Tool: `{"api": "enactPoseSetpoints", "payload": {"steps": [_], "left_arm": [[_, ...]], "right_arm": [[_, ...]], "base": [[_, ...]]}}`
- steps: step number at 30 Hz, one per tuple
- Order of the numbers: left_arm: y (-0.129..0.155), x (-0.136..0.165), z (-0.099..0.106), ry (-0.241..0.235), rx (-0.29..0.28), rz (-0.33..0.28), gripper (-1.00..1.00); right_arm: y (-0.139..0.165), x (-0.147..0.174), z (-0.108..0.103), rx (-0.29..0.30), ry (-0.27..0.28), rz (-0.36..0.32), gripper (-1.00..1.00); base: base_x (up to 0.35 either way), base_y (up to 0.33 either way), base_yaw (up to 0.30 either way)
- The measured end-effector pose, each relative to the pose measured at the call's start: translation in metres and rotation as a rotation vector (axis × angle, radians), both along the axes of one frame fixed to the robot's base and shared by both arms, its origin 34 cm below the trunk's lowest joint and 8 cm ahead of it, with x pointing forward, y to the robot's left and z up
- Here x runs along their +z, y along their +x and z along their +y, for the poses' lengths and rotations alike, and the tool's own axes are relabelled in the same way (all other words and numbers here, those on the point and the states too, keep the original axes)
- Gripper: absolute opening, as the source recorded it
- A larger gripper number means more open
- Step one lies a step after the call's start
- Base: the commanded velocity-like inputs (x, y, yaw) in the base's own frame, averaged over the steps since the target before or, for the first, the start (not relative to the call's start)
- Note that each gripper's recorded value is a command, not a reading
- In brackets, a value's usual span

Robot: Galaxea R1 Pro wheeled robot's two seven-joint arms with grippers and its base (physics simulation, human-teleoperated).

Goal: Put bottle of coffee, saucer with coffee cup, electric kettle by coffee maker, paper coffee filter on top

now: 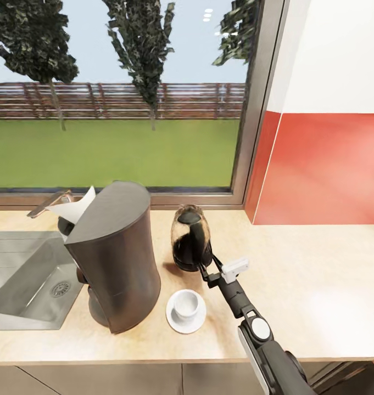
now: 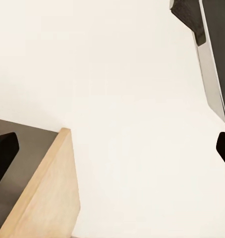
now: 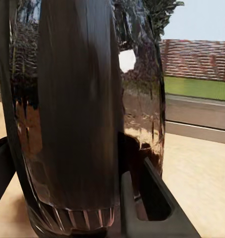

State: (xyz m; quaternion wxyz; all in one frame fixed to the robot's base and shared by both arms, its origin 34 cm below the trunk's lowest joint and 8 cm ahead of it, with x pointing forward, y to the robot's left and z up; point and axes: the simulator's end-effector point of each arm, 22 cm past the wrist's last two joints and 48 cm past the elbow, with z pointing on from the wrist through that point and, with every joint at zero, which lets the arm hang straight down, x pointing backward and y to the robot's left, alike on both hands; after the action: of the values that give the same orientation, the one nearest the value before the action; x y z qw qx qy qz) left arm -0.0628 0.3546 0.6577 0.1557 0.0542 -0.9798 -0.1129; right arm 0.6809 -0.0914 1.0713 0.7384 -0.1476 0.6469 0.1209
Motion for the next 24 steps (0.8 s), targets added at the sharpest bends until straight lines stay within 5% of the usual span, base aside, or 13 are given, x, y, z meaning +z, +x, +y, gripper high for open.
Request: {"api": "enactPoseSetpoints", "payload": {"steps": [24], "left_arm": [[0.000,0.000,-0.002,-0.001,0.000,0.000,1.00]], "right_arm": [[-0.002,-0.023,0.002,0.005,-0.010,0.046,-1.00]], "base": [[0.001,0.020,0.000]]}}
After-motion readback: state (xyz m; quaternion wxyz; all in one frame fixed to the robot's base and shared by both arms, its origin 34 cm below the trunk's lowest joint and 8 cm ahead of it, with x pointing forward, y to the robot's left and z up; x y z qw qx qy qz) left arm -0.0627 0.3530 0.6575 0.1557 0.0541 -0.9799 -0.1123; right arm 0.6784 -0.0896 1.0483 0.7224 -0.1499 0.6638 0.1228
